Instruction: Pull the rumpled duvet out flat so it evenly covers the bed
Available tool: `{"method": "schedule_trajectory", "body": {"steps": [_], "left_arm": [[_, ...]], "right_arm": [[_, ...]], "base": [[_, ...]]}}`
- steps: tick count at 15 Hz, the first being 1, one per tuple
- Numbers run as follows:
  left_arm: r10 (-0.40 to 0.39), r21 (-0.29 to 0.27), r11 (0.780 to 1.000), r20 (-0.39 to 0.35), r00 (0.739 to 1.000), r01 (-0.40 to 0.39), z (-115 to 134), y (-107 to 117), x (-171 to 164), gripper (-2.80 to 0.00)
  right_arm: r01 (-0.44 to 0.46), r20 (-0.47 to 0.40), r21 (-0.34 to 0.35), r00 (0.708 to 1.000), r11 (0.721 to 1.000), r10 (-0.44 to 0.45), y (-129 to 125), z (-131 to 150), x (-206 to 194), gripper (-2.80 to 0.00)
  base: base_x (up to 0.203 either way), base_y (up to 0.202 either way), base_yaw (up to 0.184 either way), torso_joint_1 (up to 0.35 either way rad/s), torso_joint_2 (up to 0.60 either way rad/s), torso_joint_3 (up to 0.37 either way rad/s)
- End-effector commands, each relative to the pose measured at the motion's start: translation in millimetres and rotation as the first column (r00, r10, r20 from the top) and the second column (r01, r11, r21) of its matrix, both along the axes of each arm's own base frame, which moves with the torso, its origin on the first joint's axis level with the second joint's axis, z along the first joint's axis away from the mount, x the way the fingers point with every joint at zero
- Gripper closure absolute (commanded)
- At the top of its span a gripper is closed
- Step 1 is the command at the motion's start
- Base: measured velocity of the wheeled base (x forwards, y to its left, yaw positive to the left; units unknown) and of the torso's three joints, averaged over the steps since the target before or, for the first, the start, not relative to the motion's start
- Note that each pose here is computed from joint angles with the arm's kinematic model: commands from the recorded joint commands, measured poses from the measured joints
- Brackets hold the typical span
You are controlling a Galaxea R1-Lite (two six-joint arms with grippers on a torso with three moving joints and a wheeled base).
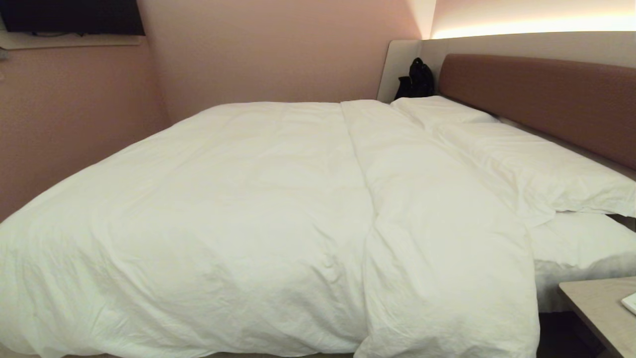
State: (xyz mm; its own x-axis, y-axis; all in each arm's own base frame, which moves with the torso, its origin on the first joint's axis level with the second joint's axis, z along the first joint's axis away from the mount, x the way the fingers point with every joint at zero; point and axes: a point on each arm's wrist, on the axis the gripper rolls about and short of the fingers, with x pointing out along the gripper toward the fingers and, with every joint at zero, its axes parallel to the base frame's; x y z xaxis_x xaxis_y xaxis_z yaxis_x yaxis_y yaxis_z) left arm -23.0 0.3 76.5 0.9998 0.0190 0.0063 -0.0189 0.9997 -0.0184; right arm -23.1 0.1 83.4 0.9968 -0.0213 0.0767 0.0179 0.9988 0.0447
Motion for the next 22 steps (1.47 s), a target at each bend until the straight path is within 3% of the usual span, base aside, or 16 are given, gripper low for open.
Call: {"method": "schedule_trajectory", "body": {"steps": [1, 3, 22], "left_arm": [[0.001, -0.001, 1.0, 0.001, 1.0, -0.001, 0.3, 0.0, -0.1, 0.0], [0.001, 0.0, 1.0, 0.0, 1.0, -0.001, -0.1, 0.0, 0.0, 0.0], [0.001, -0.001, 1.0, 0.001, 1.0, -0.001, 0.2, 0.0, 0.0, 0.0]], "right_arm": [[0.003, -0.006, -0.038, 1.0, 0.999, -0.003, 0.0, -0.6, 0.0, 0.0], [-0.004, -0.042, -0.085, 0.999, 0.996, 0.001, 0.2, -4.1, 0.2, 0.0], [-0.006, -0.039, -0.047, 0.999, 0.999, 0.004, 0.2, -4.0, 0.2, 0.0]], "base": [[0.0, 0.0, 0.0, 0.0, 0.0, 0.0], [0.0, 0.0, 0.0, 0.0, 0.0, 0.0], [0.0, 0.0, 0.0, 0.0, 0.0, 0.0]]}}
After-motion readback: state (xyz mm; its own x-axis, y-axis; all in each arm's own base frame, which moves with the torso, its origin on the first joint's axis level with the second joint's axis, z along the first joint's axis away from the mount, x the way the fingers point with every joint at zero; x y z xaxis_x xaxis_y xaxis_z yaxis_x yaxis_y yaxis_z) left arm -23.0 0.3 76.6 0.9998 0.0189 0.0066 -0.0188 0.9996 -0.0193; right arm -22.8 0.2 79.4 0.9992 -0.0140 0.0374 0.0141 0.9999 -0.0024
